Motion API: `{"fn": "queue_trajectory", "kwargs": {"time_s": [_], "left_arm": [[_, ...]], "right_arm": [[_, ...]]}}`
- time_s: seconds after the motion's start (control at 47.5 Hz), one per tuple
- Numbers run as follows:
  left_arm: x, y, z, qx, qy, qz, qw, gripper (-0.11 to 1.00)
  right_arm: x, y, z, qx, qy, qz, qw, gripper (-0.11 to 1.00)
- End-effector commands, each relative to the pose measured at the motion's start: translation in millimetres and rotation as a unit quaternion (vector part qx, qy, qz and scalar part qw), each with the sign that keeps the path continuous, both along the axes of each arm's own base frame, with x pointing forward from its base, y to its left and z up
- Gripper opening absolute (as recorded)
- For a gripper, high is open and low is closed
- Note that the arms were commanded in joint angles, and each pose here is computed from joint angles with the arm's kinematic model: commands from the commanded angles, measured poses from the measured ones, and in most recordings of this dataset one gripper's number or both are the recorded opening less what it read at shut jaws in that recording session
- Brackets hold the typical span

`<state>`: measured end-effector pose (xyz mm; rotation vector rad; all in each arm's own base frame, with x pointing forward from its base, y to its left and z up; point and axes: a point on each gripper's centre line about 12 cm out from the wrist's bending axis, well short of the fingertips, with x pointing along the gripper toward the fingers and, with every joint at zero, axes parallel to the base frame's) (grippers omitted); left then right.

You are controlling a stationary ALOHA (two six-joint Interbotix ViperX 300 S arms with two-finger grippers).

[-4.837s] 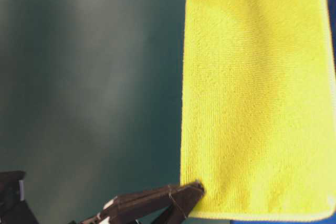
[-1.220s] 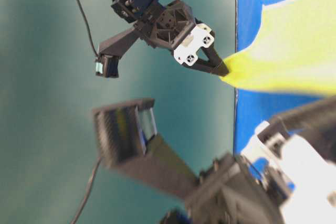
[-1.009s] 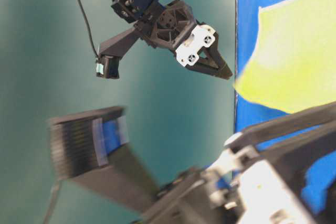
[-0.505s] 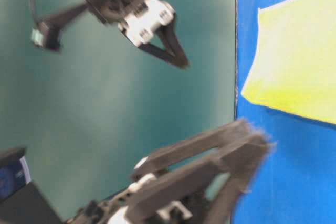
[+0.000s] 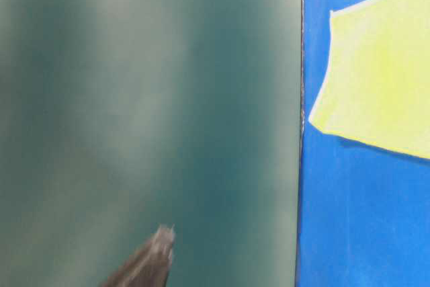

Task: Fold the yellow towel.
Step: 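Move both grippers to the far end of the folded strip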

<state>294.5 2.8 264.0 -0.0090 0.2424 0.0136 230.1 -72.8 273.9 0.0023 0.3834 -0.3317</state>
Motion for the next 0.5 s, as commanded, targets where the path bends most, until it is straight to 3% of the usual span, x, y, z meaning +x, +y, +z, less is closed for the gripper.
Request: {"fn": "queue_trajectory", "kwargs": {"time_s": [0.0,0.189,0.484], "left_arm": [[-12.5,6.0,9.6,0.001,-0.025,0.011,0.9996,0.68],[-29.7,12.5,-0.8,-0.003,-0.031,0.025,0.9992,0.68],[-26.6,12.3,-2.5,-0.003,-0.031,0.024,0.9992,0.68]], "right_arm": [[-8.6,3.8,-1.6,0.007,-0.014,0.001,0.9999,0.61],[-16.3,8.0,-20.8,0.028,-0.012,0.003,0.9995,0.61],[-14.8,7.7,-21.0,0.028,-0.011,0.004,0.9995,0.61]]}}
